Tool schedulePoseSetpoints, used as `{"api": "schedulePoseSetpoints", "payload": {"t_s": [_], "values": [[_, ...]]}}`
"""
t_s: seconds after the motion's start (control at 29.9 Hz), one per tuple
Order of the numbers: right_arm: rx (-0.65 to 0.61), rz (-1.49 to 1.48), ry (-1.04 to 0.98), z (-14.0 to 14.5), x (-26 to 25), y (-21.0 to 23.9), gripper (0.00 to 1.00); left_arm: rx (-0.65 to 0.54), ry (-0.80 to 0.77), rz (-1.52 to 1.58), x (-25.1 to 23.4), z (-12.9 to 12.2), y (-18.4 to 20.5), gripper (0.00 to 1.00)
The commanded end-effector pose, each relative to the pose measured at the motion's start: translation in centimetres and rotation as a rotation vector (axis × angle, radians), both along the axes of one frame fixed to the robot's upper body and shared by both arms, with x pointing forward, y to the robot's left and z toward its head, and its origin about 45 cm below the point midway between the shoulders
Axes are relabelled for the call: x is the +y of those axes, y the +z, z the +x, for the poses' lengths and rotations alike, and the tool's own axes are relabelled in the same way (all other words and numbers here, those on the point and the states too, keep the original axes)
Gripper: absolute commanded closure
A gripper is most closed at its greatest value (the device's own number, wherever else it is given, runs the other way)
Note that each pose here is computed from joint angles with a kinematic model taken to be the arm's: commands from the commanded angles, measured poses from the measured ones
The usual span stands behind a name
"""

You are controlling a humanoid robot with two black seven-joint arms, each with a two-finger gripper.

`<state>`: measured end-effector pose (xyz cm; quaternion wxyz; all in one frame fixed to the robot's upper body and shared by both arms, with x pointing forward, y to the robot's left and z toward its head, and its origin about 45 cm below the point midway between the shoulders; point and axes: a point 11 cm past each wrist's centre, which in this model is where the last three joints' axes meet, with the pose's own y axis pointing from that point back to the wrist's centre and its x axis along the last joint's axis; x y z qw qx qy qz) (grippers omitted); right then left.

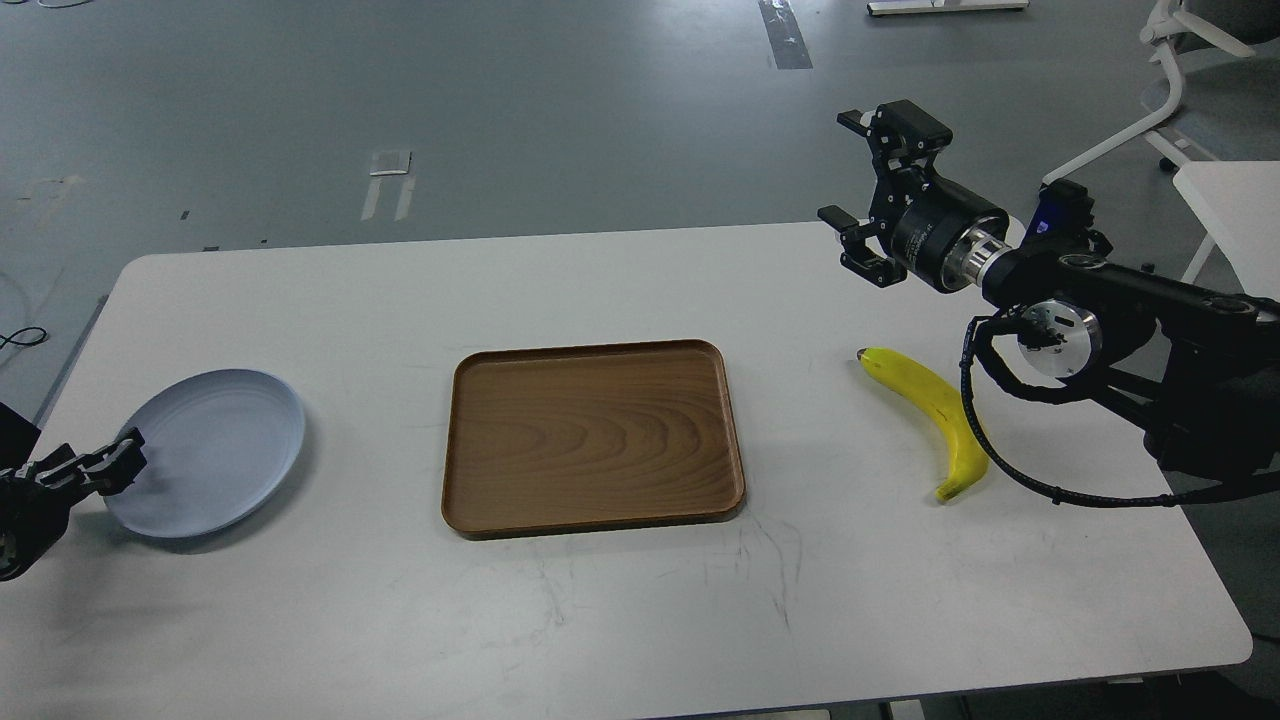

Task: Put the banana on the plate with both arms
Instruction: 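Lower the left gripper and grasp the plate's rim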

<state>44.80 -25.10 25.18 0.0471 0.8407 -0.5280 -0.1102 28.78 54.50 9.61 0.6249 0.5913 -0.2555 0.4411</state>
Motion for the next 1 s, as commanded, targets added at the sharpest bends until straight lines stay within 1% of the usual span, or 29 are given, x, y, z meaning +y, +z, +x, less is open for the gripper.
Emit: {"api": "schedulePoseSetpoints", "payload": {"t_s": [0.0, 0.03, 0.1, 0.17, 0.23, 0.3, 0.4, 0.53, 0.8, 0.9, 0.97], "values": [[0.0, -0.009, -0.01, 0.0, -0.1, -0.1, 0.0, 0.017, 0.002, -0.003, 0.0, -0.5, -0.5, 0.49], [0.0, -0.009, -0.01, 0.0, -0.1, -0.1, 0.0, 0.02, 0.003, -0.003, 0.0, -0.7, -0.6, 0.52], [-0.001, -0.01, -0.012, 0.1, -0.2, -0.1, 0.0, 0.028, -0.002, -0.008, -0.3, -0.8, -0.9, 0.65], [-0.001, -0.011, -0.013, 0.1, -0.2, -0.1, 0.0, 0.028, -0.001, -0.011, -0.4, -0.8, -1.0, 0.73], [-0.002, -0.01, -0.011, 0.1, -0.1, 0.0, 0.0, 0.027, 0.001, -0.01, -0.3, -0.8, -1.0, 0.84], [-0.002, -0.01, -0.012, 0.1, 0.0, -0.1, 0.0, 0.023, 0.003, -0.007, -0.2, -0.7, -0.9, 1.0], [-0.005, -0.012, -0.017, 0.2, -0.1, 0.1, 0.0, 0.021, 0.005, -0.002, 0.1, -0.7, -0.6, 1.0], [-0.006, -0.014, -0.022, 0.3, 0.0, 0.1, 0.0, 0.007, 0.003, -0.006, -0.1, -0.1, -0.3, 1.0], [-0.01, -0.018, -0.028, 0.3, 0.1, 0.2, 0.0, 0.008, 0.0, -0.008, -0.2, 0.0, -0.2, 1.0], [-0.005, -0.018, -0.029, 0.3, 0.0, 0.0, 0.0, -0.004, 0.023, -0.017, 0.7, 0.3, 0.8, 1.0], [-0.004, -0.019, -0.031, 0.3, 0.0, -0.1, 0.0, -0.034, 0.068, -0.052, 1.4, 1.2, 2.3, 1.0]]}}
